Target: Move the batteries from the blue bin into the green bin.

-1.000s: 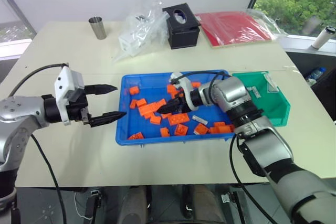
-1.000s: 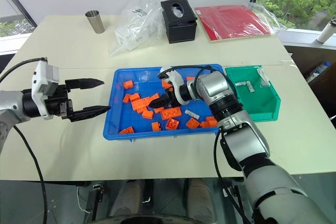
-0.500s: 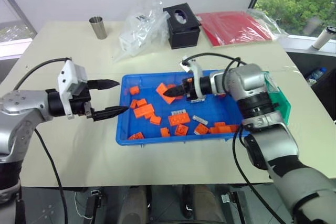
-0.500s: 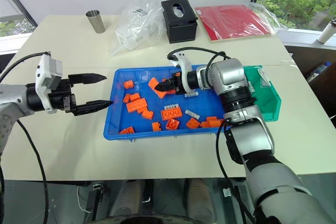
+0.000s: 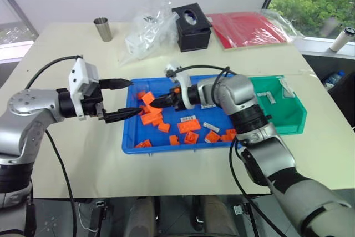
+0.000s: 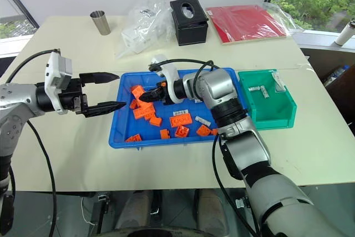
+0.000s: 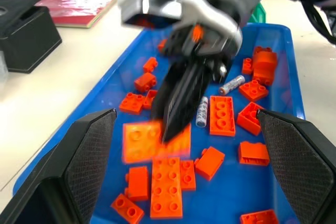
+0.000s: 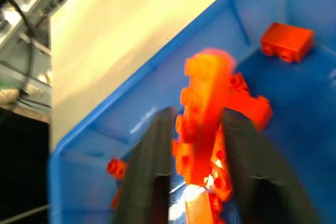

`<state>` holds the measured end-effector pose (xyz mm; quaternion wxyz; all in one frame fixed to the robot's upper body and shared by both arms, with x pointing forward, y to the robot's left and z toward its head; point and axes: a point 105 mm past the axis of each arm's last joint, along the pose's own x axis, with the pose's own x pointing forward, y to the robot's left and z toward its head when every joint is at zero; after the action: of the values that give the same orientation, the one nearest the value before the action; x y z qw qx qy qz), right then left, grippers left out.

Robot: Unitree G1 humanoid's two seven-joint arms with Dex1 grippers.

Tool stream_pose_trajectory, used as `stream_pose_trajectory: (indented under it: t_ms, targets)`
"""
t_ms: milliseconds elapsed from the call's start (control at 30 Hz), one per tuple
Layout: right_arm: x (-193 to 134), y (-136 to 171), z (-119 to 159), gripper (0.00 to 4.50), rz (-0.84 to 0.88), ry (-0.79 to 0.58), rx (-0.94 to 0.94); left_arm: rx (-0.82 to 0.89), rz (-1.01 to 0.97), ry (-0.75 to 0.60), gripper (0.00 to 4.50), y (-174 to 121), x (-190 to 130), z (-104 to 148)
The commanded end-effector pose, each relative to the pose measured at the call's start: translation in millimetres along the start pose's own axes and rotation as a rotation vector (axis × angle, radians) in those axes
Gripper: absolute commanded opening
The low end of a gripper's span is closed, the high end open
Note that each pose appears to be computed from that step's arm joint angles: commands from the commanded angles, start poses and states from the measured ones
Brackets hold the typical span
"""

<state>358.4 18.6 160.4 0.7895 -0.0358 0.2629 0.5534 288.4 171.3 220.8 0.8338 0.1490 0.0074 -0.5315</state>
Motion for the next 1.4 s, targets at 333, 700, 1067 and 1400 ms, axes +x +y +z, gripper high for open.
stream_pose_trajectory:
  t_ms: [333,700,1067,1400]
  targets:
    - [-60,-40,-31,2.79,-0.06,0.275,-0.615,0.021,0.015,-0.01,4.5,0,-3,5]
    - [-60,-53,-50,2.79,-0.086,0.297,-0.609,0.027,0.002,-0.006,4.5,-1,-2,5]
    - [-67,-53,-56,2.79,-0.07,0.301,-0.596,0.038,-0.008,-0.005,4.5,1,-1,7]
    - [-62,-48,-72,1.09,-0.054,0.317,-0.547,0.04,-0.028,-0.012,4.5,-1,4,8]
